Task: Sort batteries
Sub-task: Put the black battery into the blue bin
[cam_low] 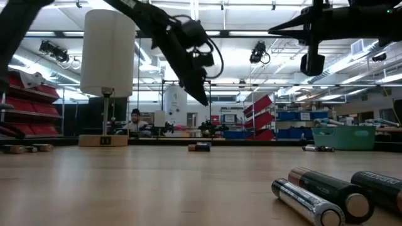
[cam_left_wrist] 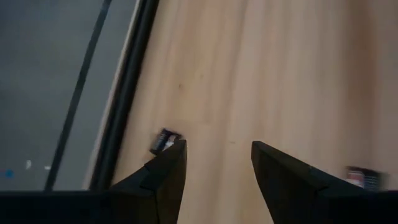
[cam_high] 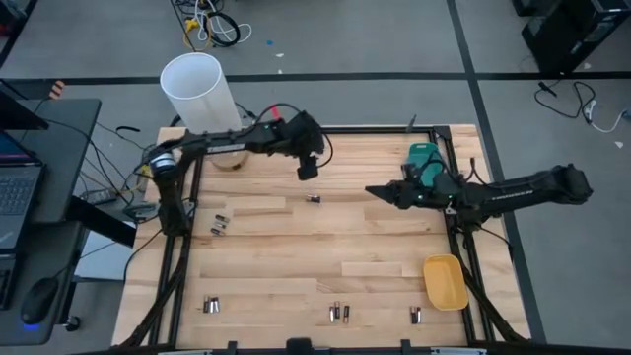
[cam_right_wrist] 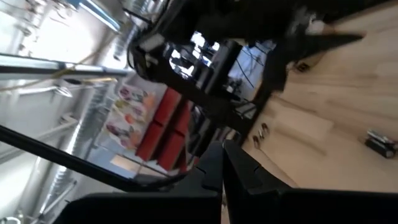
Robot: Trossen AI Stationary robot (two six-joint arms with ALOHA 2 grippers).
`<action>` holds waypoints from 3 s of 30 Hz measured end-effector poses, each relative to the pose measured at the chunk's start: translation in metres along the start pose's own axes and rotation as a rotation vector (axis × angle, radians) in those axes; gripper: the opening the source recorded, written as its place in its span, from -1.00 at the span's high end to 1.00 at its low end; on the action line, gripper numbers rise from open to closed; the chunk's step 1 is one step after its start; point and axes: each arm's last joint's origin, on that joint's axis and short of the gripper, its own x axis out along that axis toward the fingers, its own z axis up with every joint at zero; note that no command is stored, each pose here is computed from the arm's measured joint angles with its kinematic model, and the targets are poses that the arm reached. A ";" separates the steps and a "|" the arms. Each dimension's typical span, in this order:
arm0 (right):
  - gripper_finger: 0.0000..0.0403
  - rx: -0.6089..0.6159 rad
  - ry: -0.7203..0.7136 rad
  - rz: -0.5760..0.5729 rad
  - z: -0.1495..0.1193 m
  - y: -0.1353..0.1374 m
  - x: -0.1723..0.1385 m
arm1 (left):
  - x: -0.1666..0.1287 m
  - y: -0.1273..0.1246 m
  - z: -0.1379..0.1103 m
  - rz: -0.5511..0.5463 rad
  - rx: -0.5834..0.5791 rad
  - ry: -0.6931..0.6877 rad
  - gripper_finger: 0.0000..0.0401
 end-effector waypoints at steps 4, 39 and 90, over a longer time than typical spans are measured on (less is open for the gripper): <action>1.00 -0.011 0.030 -0.023 -0.004 -0.004 0.004 | 0.017 0.016 0.000 -0.019 0.051 0.007 0.01; 1.00 -0.111 0.038 -0.183 -0.011 -0.026 0.016 | 0.094 0.074 -0.047 -0.016 0.117 0.175 0.01; 1.00 -0.080 -0.027 -0.217 -0.006 -0.028 0.016 | 0.112 0.069 -0.053 -0.083 0.317 0.131 0.22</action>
